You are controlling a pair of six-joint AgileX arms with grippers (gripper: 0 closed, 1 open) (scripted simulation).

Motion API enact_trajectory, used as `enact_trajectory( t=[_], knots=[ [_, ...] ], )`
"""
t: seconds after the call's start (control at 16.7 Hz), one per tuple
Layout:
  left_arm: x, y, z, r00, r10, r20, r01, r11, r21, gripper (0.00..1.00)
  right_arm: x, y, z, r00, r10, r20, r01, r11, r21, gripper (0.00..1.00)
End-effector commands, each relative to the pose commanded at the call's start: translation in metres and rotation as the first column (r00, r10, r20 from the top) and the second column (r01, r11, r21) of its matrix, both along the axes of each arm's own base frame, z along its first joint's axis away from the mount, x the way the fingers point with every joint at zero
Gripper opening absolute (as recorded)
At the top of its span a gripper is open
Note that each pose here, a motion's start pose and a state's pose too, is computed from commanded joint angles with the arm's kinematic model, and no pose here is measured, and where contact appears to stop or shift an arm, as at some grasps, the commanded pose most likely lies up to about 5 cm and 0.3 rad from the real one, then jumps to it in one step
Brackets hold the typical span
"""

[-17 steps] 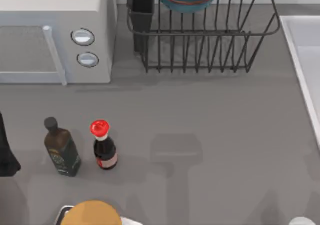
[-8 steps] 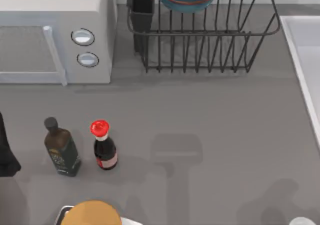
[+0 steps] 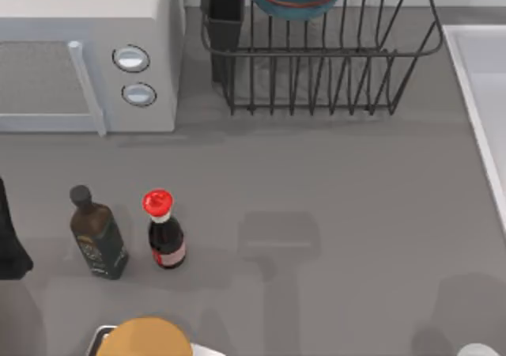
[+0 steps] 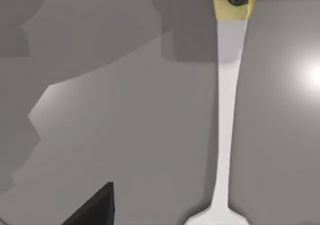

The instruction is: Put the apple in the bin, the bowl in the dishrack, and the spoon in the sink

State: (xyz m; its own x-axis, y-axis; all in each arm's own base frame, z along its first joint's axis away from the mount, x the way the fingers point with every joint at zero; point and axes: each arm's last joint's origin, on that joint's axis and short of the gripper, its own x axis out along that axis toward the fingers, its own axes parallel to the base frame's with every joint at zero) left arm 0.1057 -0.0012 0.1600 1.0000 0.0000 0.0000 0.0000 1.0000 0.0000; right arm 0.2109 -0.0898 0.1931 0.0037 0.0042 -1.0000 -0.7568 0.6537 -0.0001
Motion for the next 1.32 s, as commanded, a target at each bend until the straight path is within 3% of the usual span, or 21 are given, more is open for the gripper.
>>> enact_trajectory(
  t=[0.36,0.9,1.2,1.32],
  knots=[
    [0.000,0.000,0.000,1.000,0.000,0.000,0.000,1.000,0.000,1.00,0.001,0.000,-0.010,1.000,0.001,-0.002,-0.001,1.000,0.001,1.00],
    [0.000,0.000,0.000,1.000,0.000,0.000,0.000,1.000,0.000,1.00,0.001,0.000,-0.097,1.000,0.000,0.002,0.000,1.000,-0.001,1.00],
    [0.000,0.000,0.000,1.000,0.000,0.000,0.000,1.000,0.000,1.00,0.000,0.000,-0.100,1.000,0.000,0.000,0.000,1.000,0.000,1.00],
    [0.000,0.000,0.000,1.000,0.000,0.000,0.000,1.000,0.000,1.00,0.000,0.000,-0.100,1.000,0.000,0.000,0.000,1.000,0.000,0.85]
  ],
)
